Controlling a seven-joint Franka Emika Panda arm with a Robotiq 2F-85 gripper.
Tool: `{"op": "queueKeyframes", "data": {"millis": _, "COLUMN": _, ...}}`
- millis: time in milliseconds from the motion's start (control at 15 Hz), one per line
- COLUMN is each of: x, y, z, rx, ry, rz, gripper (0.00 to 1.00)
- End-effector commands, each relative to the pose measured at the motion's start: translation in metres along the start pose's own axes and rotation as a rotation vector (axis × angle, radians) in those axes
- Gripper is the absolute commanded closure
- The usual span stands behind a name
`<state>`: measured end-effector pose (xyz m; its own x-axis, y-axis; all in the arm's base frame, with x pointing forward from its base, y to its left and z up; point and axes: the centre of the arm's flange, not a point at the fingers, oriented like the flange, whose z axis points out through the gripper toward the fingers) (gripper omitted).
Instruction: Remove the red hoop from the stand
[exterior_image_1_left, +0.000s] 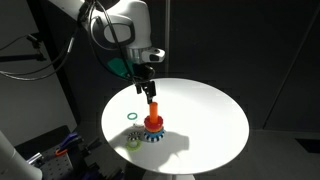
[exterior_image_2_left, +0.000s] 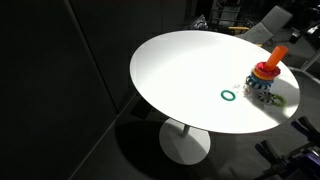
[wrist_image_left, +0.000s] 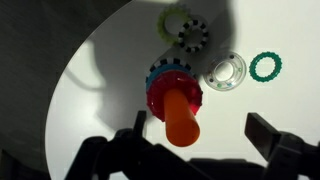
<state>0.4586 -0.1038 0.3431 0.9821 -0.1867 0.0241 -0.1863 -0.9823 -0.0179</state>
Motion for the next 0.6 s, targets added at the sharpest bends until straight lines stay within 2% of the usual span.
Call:
{"op": "queueKeyframes", "data": {"millis": 0, "x": 0.011, "y": -0.002, "z": 0.022, "rx": 0.003, "ry": -0.025, "rz": 0.007, "gripper": 0.00}}
{"op": "queueKeyframes", "data": {"millis": 267, "x": 0.010, "y": 0.000, "z": 0.049, "rx": -0.015, "ry": -0.050, "rz": 0.023, "gripper": 0.00}}
{"op": "queueKeyframes", "data": {"millis": 533, "x": 0.008, "y": 0.001, "z": 0.071, "rx": -0.009, "ry": -0.032, "rz": 0.020, "gripper": 0.00}}
